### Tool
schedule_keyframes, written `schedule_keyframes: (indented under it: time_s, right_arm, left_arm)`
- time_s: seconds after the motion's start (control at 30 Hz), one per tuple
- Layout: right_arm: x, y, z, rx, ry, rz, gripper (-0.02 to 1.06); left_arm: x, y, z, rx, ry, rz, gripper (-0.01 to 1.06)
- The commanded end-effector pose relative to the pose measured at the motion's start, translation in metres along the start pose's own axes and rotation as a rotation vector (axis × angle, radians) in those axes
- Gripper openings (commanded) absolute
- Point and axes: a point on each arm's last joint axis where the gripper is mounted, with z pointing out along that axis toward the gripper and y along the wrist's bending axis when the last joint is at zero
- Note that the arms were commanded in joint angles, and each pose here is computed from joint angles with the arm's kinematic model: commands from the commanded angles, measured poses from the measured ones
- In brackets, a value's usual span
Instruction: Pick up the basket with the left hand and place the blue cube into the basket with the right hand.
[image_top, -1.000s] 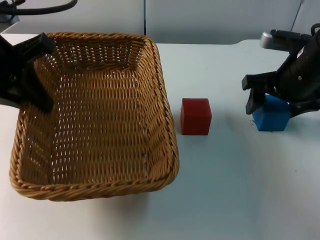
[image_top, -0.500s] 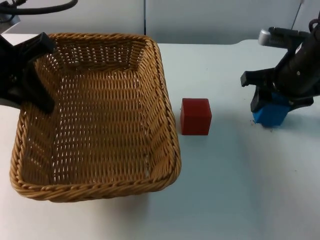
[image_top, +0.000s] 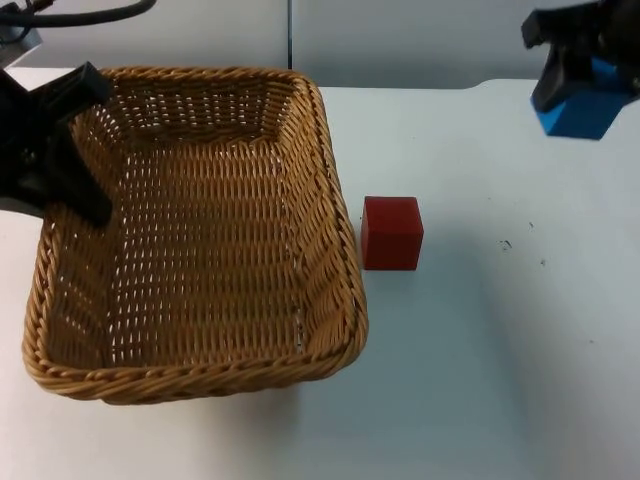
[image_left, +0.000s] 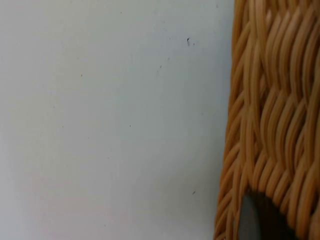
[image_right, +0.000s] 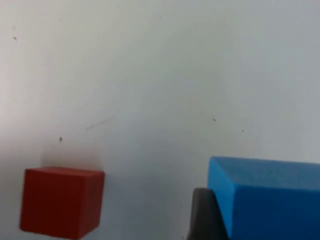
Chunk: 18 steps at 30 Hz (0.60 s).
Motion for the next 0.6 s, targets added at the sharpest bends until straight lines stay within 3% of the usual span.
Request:
schedule_keyframes:
  time_s: [0.0,0.13,0.33,0.47,0.5,0.57]
  right_arm:
    - [-0.004,0.008,-0.027,-0.012,-0.049,-0.027,0.0]
    - [-0.007,0.034,-0.071,-0.052,-0.153,-0.106,0.0]
    - [-0.001,0.07,-0.095,-0.111,-0.212,-0.202,0.0]
    - [0.01,0.122,-0.098,-0.199,-0.258,-0.327,0.0]
    - [0.01,0.122,-0.098,-0.199,-0.258,-0.327,0.0]
    - [0.014,0.143,-0.102,-0.243,-0.306,-0.368,0.0]
  left_arm:
    - [-0.002,-0.005,-0.002,0.033,-0.006,-0.019,0.0]
    - [-0.003,-0.004,0.0,0.04,-0.011,-0.037,0.0]
    - [-0.003,-0.004,0.0,0.042,-0.013,-0.041,0.0]
    - [-0.004,-0.004,0.0,0.042,-0.018,-0.043,0.0]
    - [-0.004,-0.004,0.0,0.042,-0.018,-0.043,0.0]
    - [-0.004,-0.004,0.0,0.04,-0.02,-0.042,0.0]
